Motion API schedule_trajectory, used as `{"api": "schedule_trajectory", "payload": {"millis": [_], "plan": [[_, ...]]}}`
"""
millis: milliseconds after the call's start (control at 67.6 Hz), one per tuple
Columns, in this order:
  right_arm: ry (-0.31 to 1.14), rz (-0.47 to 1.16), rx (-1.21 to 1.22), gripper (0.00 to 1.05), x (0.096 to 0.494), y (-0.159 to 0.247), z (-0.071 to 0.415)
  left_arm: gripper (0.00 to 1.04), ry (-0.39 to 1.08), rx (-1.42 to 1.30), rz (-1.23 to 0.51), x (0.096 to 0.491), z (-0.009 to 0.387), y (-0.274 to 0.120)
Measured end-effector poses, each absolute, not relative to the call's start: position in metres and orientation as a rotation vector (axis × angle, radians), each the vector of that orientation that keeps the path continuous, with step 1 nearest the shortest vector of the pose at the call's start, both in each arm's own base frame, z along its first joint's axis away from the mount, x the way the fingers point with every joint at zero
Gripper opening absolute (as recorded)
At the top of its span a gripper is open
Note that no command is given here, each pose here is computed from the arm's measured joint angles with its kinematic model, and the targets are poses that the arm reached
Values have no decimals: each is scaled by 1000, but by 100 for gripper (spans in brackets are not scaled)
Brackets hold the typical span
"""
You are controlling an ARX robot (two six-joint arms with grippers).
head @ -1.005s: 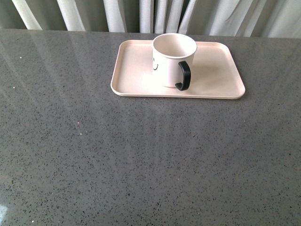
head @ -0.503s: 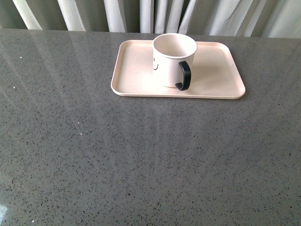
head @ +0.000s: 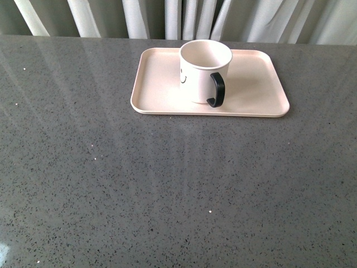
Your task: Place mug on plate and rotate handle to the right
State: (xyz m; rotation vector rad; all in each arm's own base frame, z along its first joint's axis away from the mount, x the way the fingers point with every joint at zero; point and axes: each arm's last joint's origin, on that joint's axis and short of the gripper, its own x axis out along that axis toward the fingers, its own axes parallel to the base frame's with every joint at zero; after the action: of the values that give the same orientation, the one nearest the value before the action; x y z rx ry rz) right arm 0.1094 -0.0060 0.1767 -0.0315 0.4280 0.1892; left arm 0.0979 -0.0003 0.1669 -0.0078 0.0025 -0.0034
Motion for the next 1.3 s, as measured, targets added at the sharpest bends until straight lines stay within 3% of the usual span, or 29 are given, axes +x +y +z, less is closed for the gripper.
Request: {"api": "schedule_trajectory", "payload": {"millis": [59,192,340,651,917,1301], "plan": [[488,234,-58,96,133,-13,188,97,2,-6,-3,98,167,0],[464,283,-190,96,203,-24,209,96,2,-6,-3,98,167,0],[519,372,-266,96,271,-13,201,95,2,-6,-3,98,167,0],[574,629,-507,96,396,89,185,95,2,-6,-3,98,167,0],[636,646,-589,96,435,112,184,95,2,-6,-3,98,167,0],[751,673,-630,96,449,132,169,95,2,-6,-3,98,167,0]]}}
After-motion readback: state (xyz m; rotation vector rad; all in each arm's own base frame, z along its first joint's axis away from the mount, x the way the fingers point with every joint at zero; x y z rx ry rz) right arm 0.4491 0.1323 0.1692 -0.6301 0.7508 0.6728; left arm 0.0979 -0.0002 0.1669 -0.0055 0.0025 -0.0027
